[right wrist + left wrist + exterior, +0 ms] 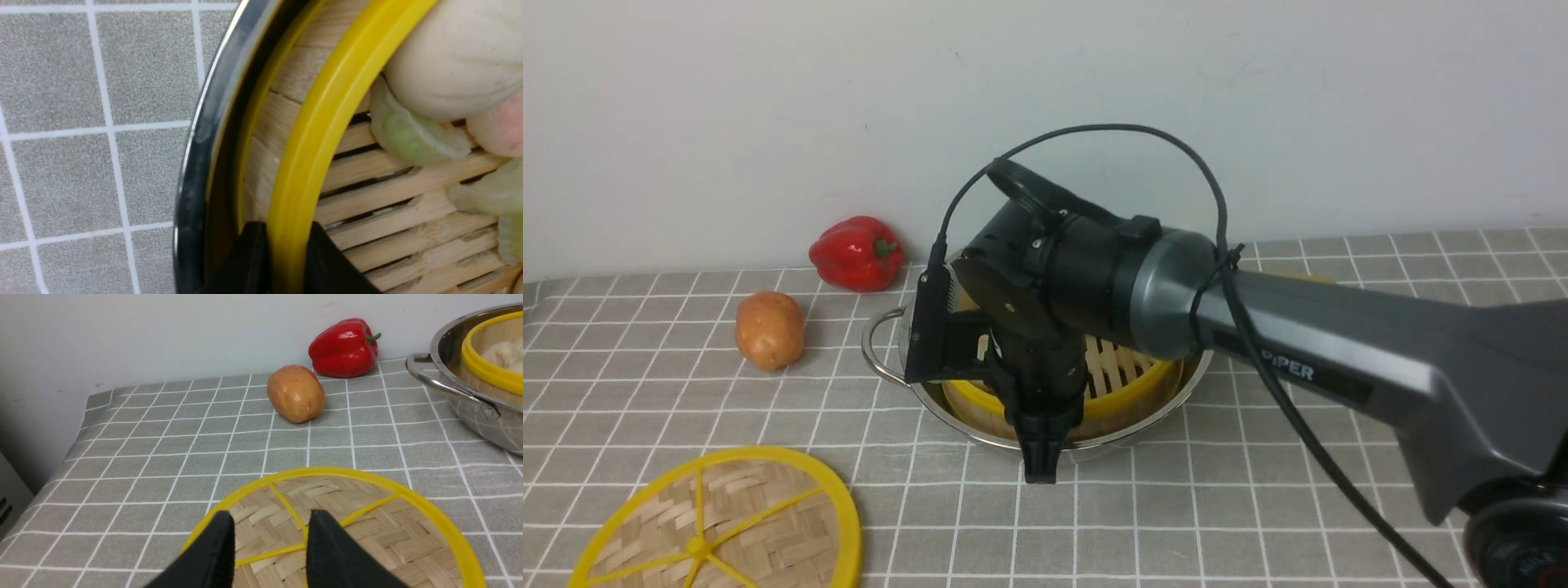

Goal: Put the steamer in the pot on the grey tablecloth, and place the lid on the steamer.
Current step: 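Place the bamboo steamer basket of food into the steel pot with the right gripper, then grasp the bamboo steamer lid lying on the table by its centre knob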

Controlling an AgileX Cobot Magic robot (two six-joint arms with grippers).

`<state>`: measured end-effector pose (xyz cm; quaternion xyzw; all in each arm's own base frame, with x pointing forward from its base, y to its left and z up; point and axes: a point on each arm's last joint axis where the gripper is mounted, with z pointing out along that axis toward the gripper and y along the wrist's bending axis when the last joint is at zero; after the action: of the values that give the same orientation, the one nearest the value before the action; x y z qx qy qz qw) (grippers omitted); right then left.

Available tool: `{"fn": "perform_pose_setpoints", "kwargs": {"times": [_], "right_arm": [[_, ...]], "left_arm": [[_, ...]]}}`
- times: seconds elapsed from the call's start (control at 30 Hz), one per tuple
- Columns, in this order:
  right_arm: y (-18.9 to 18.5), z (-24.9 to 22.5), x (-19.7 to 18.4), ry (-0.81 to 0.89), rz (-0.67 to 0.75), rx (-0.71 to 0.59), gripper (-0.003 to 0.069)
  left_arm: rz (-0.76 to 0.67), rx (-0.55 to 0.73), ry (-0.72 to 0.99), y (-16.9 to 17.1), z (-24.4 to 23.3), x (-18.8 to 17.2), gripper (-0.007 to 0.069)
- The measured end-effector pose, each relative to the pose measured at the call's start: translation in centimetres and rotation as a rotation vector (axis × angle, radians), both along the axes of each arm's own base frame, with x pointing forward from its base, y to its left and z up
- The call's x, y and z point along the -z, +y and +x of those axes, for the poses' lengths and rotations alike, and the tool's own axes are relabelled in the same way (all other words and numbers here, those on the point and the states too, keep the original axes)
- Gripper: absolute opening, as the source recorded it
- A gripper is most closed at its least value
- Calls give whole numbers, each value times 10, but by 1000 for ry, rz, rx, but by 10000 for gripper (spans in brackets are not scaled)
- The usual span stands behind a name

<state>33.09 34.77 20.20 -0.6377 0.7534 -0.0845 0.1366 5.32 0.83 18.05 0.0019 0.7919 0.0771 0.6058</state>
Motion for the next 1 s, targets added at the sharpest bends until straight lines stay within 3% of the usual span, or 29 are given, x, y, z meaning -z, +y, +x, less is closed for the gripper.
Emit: {"fn": "perform_pose_setpoints", "kwargs": {"times": [0.3,0.57,0.7,0.8,0.9,1.0], "right_arm": [[1,5,-14,-51,4,7,426],[13,15,-83,-200,199,40,452],[12,12,-125,-251,361,139,363],[9,12,-146,-288,442,217,230],[4,14,-166,-357,499,296,34],[-1,15,-179,-405,541,359,-13]], "left_arm": [[0,0,0,0,0,0,243],[0,0,0,0,0,0,243],[0,0,0,0,0,0,243],[0,0,0,0,0,0,243],[0,0,0,0,0,0,243],[0,0,0,0,0,0,243]]}}
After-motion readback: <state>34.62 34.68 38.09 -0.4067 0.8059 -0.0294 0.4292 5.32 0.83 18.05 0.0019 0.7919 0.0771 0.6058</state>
